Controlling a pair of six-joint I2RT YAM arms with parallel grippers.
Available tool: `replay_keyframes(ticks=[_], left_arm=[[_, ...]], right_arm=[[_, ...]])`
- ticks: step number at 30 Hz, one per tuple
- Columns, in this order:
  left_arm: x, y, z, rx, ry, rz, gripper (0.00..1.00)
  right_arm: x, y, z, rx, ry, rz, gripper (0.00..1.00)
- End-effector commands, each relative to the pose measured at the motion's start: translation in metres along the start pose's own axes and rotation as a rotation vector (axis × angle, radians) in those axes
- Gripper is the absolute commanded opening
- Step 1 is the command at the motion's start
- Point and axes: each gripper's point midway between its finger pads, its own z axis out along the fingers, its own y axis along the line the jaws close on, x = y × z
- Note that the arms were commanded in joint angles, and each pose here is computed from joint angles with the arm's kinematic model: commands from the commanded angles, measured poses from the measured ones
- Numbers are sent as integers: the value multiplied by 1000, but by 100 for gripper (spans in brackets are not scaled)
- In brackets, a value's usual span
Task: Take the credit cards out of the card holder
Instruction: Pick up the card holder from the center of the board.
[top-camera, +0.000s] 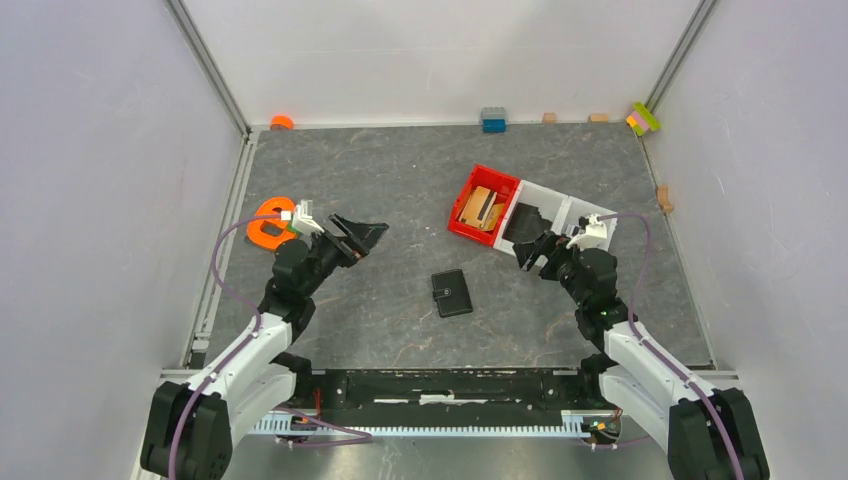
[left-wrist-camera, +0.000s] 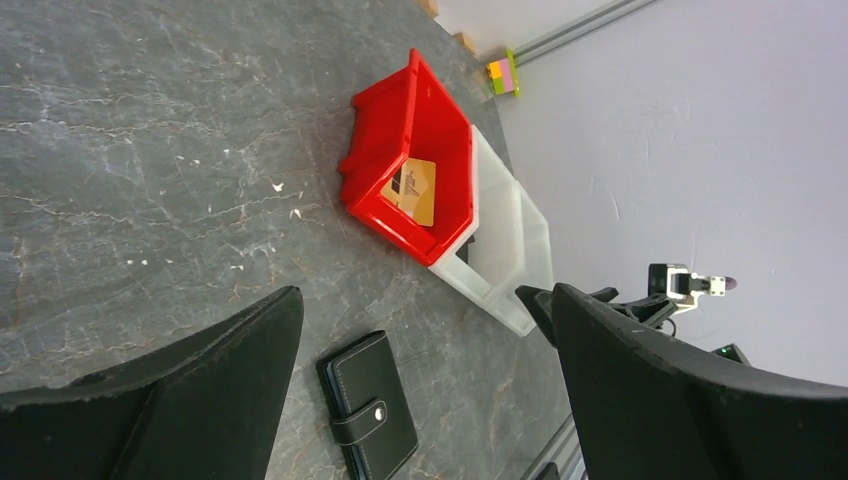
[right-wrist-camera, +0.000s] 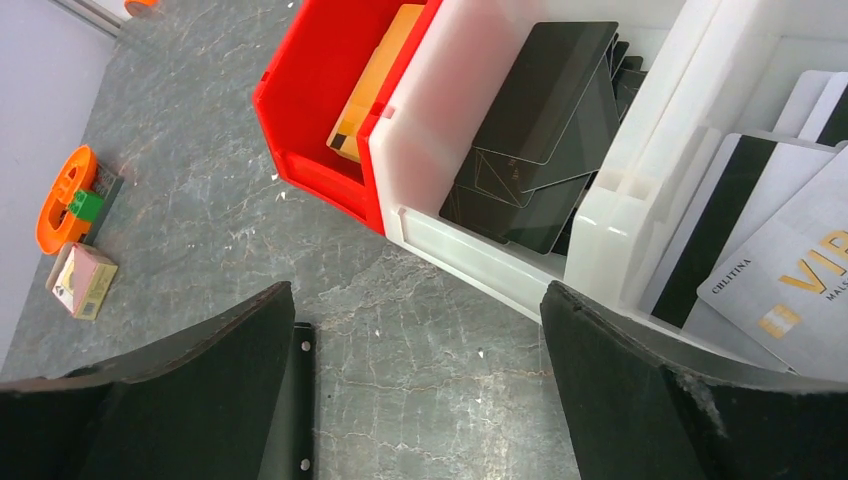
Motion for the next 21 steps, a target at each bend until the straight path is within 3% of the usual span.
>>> replay_keyframes(ticks=[1,9,12,14,18,21], left_arm=[[-12,-6,3,4,-34,58,100],[5,0,17,-20,60,88,100],[14,8,20,-59,98,112,100],[16,14,22,-92,108,139,100],[20,18,24,-110,123,145,100],[28,13,26,-96,162,148,100]], right_arm=[[-20,16,2,-56,-54,4,97],[-16,14,1,-48,-40,-1,98],[-3,12,-3,-72,-77,217,98],[-18,37,-4,-175,-126,254,98],[-49,82,10,-80,-110,-7,98],[-35,86,8,-71,-115,-60,97]])
